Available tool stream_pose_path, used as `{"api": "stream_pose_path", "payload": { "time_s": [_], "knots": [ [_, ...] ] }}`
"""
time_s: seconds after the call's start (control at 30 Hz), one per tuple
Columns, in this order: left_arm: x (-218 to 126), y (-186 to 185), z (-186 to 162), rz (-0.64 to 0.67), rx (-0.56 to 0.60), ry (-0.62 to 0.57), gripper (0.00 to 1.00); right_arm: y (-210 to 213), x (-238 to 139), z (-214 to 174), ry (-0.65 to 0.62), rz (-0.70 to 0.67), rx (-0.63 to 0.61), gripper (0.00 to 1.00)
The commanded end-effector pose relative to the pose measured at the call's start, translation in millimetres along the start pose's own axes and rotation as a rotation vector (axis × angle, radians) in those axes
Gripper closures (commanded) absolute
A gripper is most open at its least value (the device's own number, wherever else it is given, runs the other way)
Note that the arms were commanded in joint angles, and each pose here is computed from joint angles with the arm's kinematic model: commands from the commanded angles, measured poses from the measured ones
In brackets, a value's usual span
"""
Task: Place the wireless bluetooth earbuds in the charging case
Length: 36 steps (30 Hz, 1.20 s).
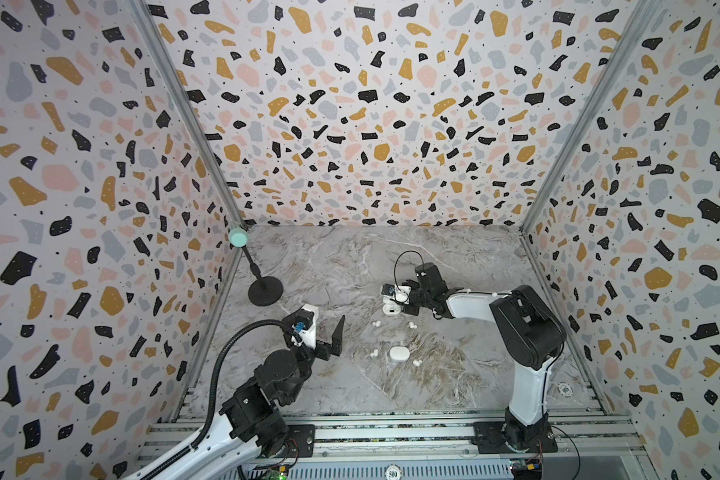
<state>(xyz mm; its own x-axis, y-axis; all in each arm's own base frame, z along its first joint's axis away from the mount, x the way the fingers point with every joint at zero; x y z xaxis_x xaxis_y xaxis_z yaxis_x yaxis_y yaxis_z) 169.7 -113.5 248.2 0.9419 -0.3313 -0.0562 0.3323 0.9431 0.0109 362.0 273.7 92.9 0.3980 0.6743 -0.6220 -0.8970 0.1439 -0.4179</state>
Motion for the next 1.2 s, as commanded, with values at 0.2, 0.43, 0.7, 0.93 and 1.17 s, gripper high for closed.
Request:
{"api": "stream_pose_path", "payload": {
  "time_s": [0.2, 0.43, 0.7, 0.93, 1.17],
  "knots": [
    [-1.1, 0.4, 6.0, 0.001, -0.015, -0.048, 0.00, -13.4, -11.1, 16.8, -0.034, -0.025, 0.002, 0.71],
    [-1.1, 0.6, 5.9, 0.001, -0.014, -0.048, 0.00, -18.6, -20.4, 25.4, -0.064, -0.045, -0.005, 0.64],
    [-1.0, 0.6, 5.7, 0.001, -0.014, -0.048, 0.00, -27.2, -34.0, 39.8, -0.091, -0.069, -0.012, 0.57],
    [-0.9, 0.2, 5.7, -0.001, -0.020, -0.048, 0.00, -29.4, -64.3, 60.6, -0.140, -0.116, -0.037, 0.56],
    [-2.1, 2.3, 16.7, 0.012, -0.048, -0.062, 0.00, -40.3, -145.4, 114.4, -0.397, -0.336, 0.032, 0.33]
  ]
}}
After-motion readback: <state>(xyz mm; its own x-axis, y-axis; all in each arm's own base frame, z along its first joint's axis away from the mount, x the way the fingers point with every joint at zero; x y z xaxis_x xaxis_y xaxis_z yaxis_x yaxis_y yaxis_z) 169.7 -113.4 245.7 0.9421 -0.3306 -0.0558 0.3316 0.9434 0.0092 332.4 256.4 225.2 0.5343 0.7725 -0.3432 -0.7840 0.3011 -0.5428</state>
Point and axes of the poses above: each gripper's point midway between its finger pads, its own x axis out along the fingers, its own y axis along the line the jaws close on, z = x × y, the point moved 6 cm from there along -x, back along the fingers, and after that the axes turned 1 degree about -x, right-handed, at the moved point
